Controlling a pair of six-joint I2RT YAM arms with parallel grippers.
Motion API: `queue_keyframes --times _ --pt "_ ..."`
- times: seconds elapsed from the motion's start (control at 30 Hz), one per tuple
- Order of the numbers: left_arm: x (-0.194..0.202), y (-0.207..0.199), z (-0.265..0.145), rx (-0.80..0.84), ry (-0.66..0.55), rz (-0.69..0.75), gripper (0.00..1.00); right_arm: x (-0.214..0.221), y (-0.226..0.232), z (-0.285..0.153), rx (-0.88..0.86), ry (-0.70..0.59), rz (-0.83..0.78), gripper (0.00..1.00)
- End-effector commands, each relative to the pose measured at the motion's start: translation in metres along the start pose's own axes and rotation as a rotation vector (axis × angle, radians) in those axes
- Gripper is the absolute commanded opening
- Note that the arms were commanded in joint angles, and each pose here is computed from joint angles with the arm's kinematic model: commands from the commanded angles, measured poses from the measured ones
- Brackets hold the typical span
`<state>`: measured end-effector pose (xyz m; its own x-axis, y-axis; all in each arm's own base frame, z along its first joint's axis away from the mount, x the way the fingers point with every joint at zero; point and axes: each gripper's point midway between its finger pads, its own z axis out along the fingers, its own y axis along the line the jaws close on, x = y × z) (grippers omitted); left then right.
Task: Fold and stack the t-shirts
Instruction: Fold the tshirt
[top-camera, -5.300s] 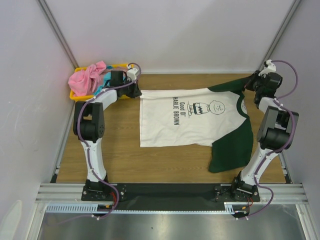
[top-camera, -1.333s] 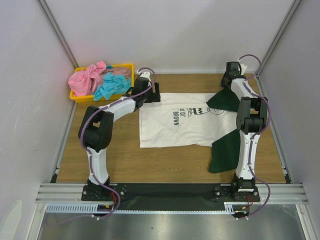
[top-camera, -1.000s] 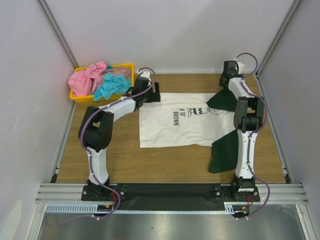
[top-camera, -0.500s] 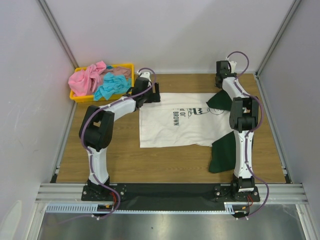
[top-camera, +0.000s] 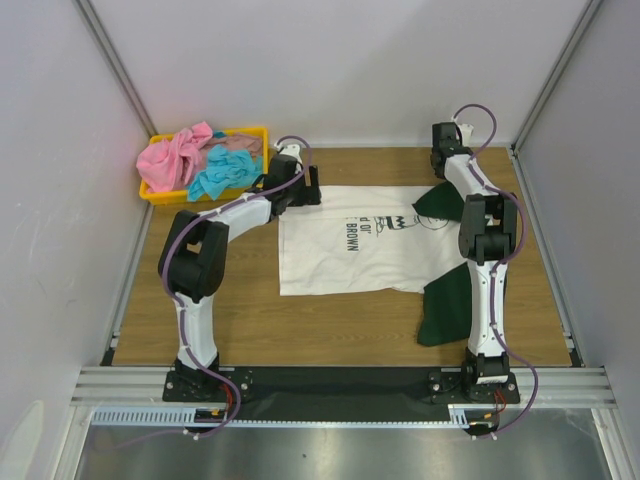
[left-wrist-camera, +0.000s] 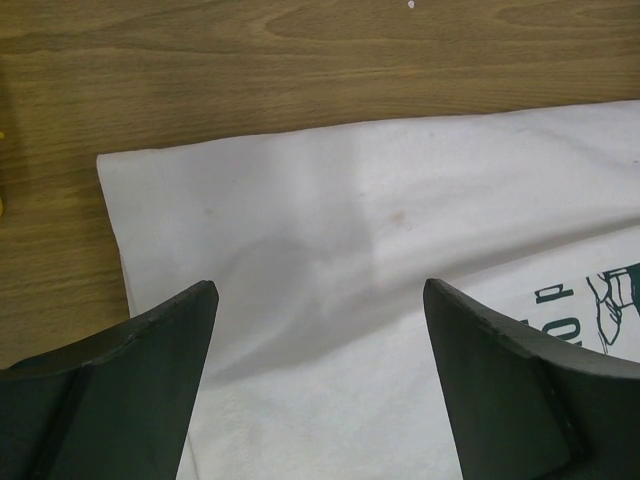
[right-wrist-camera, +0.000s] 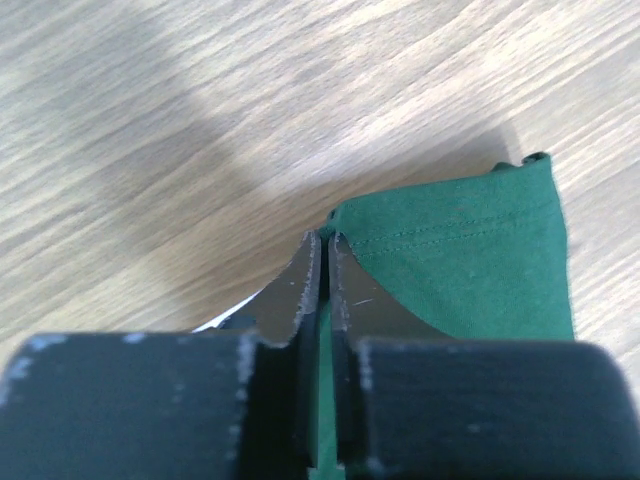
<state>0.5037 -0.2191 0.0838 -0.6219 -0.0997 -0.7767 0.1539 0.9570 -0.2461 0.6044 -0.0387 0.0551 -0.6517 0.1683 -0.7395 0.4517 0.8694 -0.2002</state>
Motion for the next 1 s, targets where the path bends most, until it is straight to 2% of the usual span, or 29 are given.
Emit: queue_keyframes --times 0.0,0.3,0.77,0.97 --pt "-0.024 -0.008 0.000 0.029 -0.052 -0.024 0.90 -0.018 -0.005 -0.008 0.031 -0.042 0.008 0.00" --pt "-0.022 -0.019 0.003 0.084 -0.040 -0.048 0.89 -0.032 -0.021 -0.039 0.074 -0.077 0.002 0.00" --pt "-0.020 -0.027 0.009 0.120 -0.028 -0.077 0.88 0.011 -0.044 -0.084 0.087 0.005 0.028 0.00" --pt "-0.019 -0.027 0.010 0.123 -0.023 -0.077 0.88 0.035 -0.040 -0.102 0.068 0.055 0.027 0.00"
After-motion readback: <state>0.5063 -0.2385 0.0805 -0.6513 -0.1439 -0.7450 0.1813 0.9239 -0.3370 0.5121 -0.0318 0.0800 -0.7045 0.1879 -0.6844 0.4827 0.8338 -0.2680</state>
